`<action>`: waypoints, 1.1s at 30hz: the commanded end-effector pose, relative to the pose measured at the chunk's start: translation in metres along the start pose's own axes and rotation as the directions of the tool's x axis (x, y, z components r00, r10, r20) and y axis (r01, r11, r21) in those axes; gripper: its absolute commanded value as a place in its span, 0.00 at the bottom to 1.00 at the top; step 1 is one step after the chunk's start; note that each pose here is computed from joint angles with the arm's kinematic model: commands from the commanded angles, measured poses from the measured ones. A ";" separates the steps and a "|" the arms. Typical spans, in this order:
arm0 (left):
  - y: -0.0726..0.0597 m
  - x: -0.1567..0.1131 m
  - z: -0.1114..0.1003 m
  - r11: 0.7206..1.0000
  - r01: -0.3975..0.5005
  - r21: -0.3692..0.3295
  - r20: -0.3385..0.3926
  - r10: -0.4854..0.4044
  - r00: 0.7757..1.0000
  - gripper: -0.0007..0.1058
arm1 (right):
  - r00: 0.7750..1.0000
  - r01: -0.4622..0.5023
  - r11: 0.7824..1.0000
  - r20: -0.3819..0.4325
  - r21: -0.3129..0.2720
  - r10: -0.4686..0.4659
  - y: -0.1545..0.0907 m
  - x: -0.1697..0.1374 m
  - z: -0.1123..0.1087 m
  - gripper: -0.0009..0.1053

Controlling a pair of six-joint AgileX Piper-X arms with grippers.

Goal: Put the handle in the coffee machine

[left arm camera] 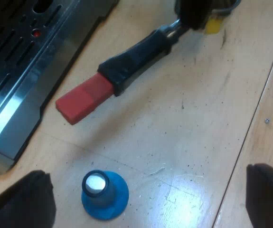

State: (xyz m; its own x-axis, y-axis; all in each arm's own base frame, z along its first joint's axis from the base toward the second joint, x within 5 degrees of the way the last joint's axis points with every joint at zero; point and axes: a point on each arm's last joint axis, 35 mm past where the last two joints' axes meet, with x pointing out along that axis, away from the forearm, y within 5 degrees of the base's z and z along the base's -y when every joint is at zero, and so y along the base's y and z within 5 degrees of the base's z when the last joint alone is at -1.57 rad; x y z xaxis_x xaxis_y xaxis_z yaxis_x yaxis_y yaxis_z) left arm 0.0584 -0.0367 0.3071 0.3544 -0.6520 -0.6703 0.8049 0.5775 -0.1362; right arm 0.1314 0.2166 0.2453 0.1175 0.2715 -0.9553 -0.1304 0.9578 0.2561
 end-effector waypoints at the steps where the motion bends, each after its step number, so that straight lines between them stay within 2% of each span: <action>1: -0.001 -0.001 0.002 0.999 0.006 0.051 0.010 -0.006 1.000 0.78 | 0.999 -0.053 0.996 0.003 -0.074 0.054 0.000 -0.013 -0.001 0.01; 3: -0.001 -0.001 0.002 0.996 0.005 0.091 0.010 -0.006 1.000 0.78 | 0.998 -0.069 0.992 -0.002 -0.101 0.069 -0.001 -0.017 -0.002 0.01; 5: -0.001 -0.002 0.003 0.986 0.005 0.165 0.013 -0.007 1.000 0.78 | 0.995 -0.096 0.982 -0.021 -0.161 0.093 -0.001 -0.020 -0.004 0.01; 8: -0.002 -0.003 0.004 0.973 0.019 0.231 0.026 -0.026 0.999 0.78 | 0.990 -0.135 0.963 -0.062 -0.233 0.124 0.000 -0.021 -0.006 0.01; 11: -0.005 -0.004 0.004 0.961 0.068 0.268 0.043 -0.083 0.996 0.78 | 0.985 -0.165 0.940 -0.089 -0.299 0.145 0.000 -0.022 -0.007 0.01; 12: -0.005 -0.004 0.004 0.960 0.076 0.270 0.045 -0.091 0.995 0.78 | 0.985 -0.165 0.940 -0.089 -0.299 0.145 0.000 -0.022 -0.007 0.01; 14: -0.007 -0.004 0.001 0.949 0.124 0.289 0.027 -0.138 0.990 0.78 | 0.978 -0.203 0.917 -0.123 -0.343 0.170 0.001 -0.022 -0.008 0.01; 18: -0.008 0.000 -0.003 0.932 0.192 0.308 -0.053 -0.184 0.981 0.78 | 0.972 -0.225 0.906 -0.142 -0.358 0.185 0.002 -0.022 -0.009 0.01; 23: -0.006 0.011 0.000 0.904 0.298 0.307 -0.131 -0.270 0.954 0.78 | 0.967 -0.247 0.891 -0.161 -0.382 0.199 0.002 -0.022 -0.009 0.01; 28: -0.004 0.026 0.012 0.890 0.327 0.319 -0.161 -0.289 0.944 0.78 | 0.967 -0.247 0.891 -0.161 -0.382 0.199 0.002 -0.022 -0.009 0.01; 33: -0.007 0.039 0.021 0.884 0.361 0.298 -0.182 -0.318 0.930 0.78 | 0.967 -0.246 0.895 -0.161 -0.372 0.199 0.002 -0.022 -0.009 0.01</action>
State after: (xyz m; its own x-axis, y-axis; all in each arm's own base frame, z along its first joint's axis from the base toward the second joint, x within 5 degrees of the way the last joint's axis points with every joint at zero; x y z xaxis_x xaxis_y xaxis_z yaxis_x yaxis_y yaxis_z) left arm 0.0762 -0.0759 0.2943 -0.0284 -0.6975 -0.7160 0.9817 0.1153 -0.1513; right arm 0.1196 0.2126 0.2586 -0.0674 0.4026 -0.9129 -0.5007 0.7778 0.3800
